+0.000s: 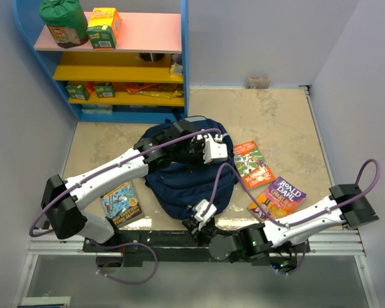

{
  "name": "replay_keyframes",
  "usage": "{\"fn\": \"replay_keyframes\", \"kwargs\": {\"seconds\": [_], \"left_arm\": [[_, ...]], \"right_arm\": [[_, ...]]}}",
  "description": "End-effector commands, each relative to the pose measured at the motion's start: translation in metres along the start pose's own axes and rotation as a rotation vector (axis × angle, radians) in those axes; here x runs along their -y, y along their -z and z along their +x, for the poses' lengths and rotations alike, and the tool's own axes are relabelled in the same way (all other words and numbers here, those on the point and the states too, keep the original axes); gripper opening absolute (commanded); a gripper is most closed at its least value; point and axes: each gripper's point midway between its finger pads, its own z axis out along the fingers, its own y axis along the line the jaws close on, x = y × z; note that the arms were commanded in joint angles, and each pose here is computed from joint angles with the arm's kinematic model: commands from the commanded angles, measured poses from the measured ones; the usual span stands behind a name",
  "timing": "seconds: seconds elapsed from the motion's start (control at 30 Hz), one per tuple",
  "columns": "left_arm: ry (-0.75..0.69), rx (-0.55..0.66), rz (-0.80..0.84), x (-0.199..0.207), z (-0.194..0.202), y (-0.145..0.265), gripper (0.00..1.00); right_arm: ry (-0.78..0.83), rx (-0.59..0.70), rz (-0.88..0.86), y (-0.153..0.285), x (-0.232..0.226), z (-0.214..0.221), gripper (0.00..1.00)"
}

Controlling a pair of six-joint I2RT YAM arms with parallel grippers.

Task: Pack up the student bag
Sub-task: Unzip the student bag at the center of the board.

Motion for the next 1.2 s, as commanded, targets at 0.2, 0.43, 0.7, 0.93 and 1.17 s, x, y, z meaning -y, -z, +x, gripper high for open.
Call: {"fn": "replay_keyframes", "kwargs": {"seconds": [0.2,0.43,0.7,0.93,1.17], "left_arm": [[-0.092,0.175,-0.120,-0.027,-0.059,0.027,0.00],[-0.095,0.179,-0.127,-0.028,-0.060,0.029,0.00],[-0.081,0.177,-0.100,-0.026,-0.064,0.024,0.00],[-0.083,0.160,-0.086,-0.022,-0.057,0.023,0.00],[-0.092,0.152,-0.077,-0.019,-0.055,0.027,0.00]], "right_arm": [[-0.101,0.011,0.198,0.000,0.023,-0.007,0.40],[-0.293,-0.021,0.187,0.009,0.023,-0.005,0.54],[-0.290,-0.041,0.261,-0.014,0.013,0.003,0.53],[-0.339,0.053,0.388,-0.018,0.030,-0.014,0.50],[-0.383,0.009,0.414,-0.037,0.040,-0.018,0.50]]}}
